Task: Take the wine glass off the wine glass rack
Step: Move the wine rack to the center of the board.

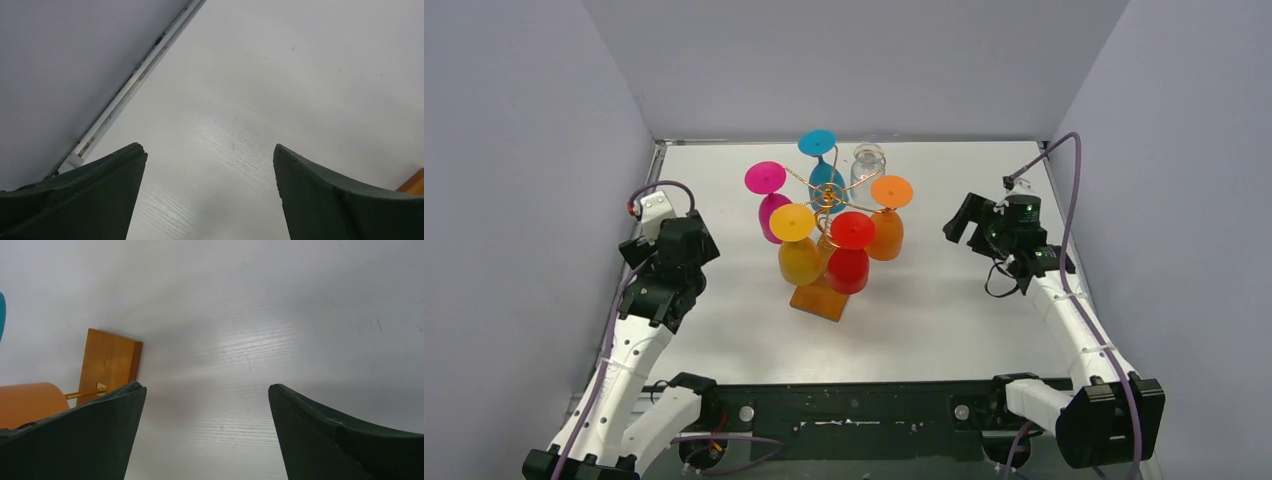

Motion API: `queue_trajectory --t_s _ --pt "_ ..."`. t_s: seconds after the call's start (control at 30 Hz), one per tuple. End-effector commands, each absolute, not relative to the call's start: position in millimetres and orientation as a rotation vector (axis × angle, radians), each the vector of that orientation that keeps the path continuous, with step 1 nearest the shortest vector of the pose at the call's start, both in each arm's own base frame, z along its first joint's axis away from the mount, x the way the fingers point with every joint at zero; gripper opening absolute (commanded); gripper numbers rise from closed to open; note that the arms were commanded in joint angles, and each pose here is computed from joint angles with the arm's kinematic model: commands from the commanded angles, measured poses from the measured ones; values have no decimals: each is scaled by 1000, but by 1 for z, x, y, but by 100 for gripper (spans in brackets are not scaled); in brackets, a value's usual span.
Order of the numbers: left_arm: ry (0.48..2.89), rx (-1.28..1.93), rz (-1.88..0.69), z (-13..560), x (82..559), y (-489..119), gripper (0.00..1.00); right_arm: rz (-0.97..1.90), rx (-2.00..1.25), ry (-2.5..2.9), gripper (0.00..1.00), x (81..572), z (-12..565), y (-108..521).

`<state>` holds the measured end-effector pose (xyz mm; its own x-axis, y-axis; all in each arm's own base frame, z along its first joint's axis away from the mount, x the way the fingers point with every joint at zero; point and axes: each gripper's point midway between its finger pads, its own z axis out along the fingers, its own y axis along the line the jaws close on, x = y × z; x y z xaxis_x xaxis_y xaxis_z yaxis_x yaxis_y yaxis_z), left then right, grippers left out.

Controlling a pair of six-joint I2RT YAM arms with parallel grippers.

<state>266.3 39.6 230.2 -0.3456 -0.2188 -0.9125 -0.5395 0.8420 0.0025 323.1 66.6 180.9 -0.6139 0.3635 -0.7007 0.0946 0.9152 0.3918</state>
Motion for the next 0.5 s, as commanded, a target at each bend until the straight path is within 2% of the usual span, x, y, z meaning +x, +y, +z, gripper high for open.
queue_trajectory --t_s 0.0,0.1,0.27,0.37,0.47 --pt "1890 -756 387 217 254 50 97 568 350 2234 100 324 162 91" --pt "1937 -803 268 203 250 36 97 624 378 2266 100 318 143 101" --pt "2025 -1007 47 154 215 13 97 732 410 2289 100 306 116 122" --pt "1977 -1028 -174 146 211 -7 97 801 441 2296 100 296 100 137" --pt "1830 -1072 -404 154 213 -21 97 902 486 2272 100 292 89 151"
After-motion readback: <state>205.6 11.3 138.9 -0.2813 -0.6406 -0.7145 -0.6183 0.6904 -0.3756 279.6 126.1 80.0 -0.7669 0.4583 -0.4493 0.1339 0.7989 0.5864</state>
